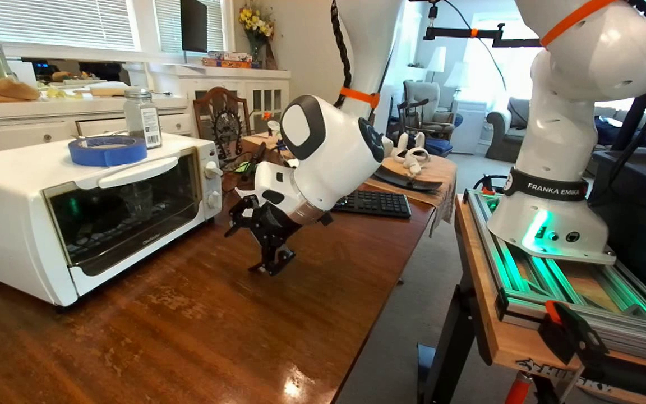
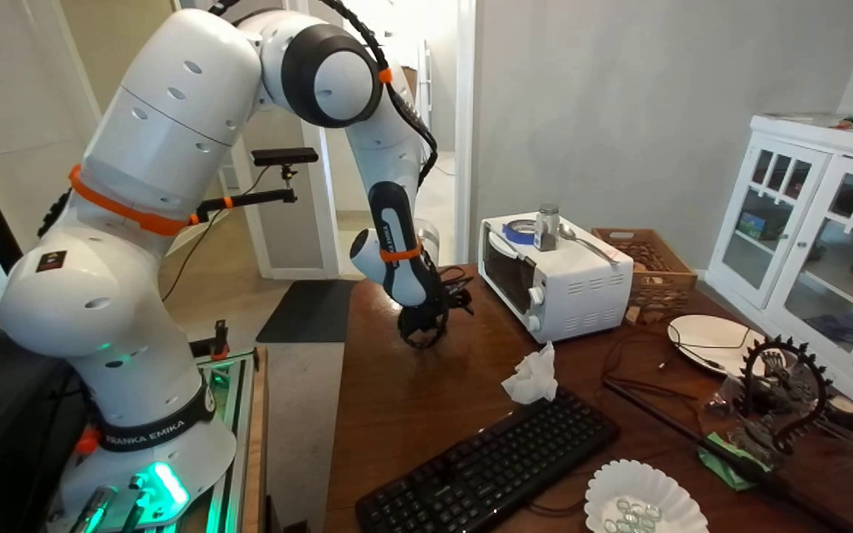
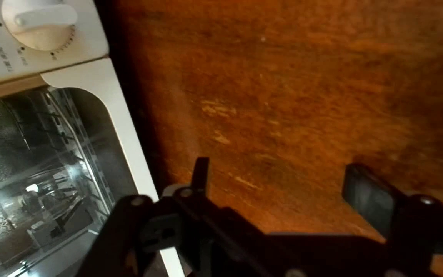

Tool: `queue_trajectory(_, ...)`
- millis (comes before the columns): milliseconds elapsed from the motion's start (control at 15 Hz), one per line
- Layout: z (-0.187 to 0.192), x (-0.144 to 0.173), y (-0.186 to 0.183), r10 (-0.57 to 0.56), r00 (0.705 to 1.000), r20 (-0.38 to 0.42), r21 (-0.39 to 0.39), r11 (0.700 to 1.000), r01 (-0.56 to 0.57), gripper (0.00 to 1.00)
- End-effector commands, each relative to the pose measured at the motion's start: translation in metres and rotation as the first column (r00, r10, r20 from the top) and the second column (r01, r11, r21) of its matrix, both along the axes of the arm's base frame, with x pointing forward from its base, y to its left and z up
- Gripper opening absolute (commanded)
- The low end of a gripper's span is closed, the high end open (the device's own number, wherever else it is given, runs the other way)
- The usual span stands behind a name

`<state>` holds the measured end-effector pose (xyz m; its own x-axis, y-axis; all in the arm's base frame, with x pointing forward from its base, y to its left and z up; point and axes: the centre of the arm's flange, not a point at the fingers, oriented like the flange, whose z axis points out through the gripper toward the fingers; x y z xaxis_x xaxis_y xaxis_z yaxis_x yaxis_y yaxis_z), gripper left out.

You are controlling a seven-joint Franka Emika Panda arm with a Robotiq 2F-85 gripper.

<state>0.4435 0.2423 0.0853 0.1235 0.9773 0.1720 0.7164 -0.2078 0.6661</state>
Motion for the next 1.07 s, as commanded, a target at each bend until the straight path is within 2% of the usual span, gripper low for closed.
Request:
queue_trajectory(0, -0.001, 0.001, 0.01, 0.045, 0.998, 0.051, -0.186, 0.982, -0.035, 0.89)
queue_trajectory(267, 0.009, 0.001, 0.022, 0.134, 0.977, 0.164, -0.352, 0.934, -0.069, 0.89)
queue_trajectory(467, 0.024, 0.011, 0.03, 0.189, 0.941, 0.279, -0.452, 0.891, -0.045, 0.9)
queue_trajectory(667, 0.042, 0.015, 0.042, 0.191, 0.919, 0.344, -0.481, 0.877, -0.002, 0.94)
queue_trajectory(733, 0.048, 0.016, 0.044, 0.196, 0.914, 0.356, -0.478, 0.879, -0.002, 0.97)
queue_trajectory(1000, 0.072, 0.013, 0.059, 0.204, 0.885, 0.418, -0.478, 0.878, 0.023, 1.0)
